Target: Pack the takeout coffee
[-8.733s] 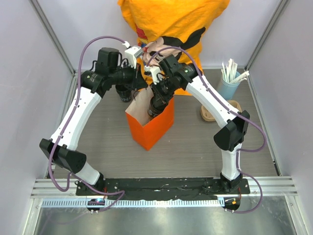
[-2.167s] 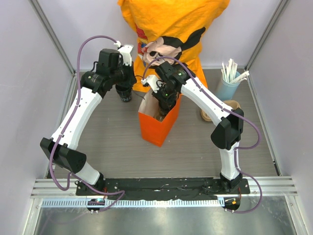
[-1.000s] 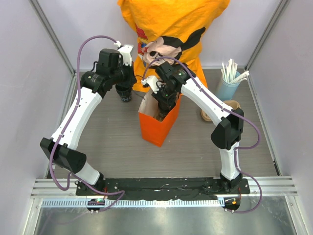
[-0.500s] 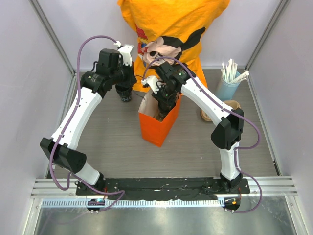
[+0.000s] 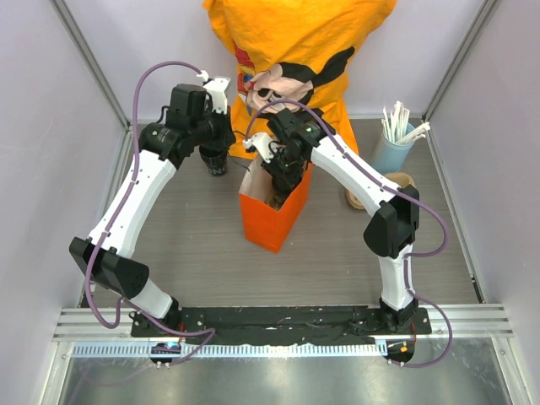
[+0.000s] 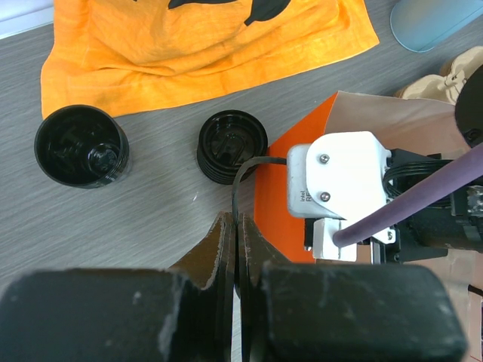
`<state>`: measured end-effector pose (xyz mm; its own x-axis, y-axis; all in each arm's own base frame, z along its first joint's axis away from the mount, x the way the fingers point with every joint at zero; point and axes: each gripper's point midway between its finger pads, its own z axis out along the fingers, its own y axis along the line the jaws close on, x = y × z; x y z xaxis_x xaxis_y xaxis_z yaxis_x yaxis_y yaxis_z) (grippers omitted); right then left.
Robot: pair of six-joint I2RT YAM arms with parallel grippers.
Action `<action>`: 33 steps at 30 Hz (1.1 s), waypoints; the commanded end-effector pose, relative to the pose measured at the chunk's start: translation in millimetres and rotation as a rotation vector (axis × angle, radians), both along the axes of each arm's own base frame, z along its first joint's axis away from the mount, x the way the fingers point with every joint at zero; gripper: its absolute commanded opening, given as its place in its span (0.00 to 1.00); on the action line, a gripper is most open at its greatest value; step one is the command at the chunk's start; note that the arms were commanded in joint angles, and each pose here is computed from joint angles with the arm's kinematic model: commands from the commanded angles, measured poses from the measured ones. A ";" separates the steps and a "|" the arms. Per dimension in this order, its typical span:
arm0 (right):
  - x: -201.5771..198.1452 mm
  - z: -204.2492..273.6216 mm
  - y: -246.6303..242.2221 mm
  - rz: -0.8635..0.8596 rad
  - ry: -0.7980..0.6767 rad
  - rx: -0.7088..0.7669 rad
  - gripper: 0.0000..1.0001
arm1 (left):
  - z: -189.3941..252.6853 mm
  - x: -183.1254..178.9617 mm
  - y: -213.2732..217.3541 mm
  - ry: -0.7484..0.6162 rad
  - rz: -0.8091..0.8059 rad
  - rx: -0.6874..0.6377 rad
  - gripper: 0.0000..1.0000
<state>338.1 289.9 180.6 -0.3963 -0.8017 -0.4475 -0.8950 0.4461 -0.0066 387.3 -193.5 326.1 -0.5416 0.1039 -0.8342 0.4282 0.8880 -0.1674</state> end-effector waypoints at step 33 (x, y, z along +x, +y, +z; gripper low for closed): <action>14.2 -20.0 -7.4 -0.048 -0.028 -0.006 0.01 | 8.1 -1.5 1.2 -0.020 0.000 -0.012 0.00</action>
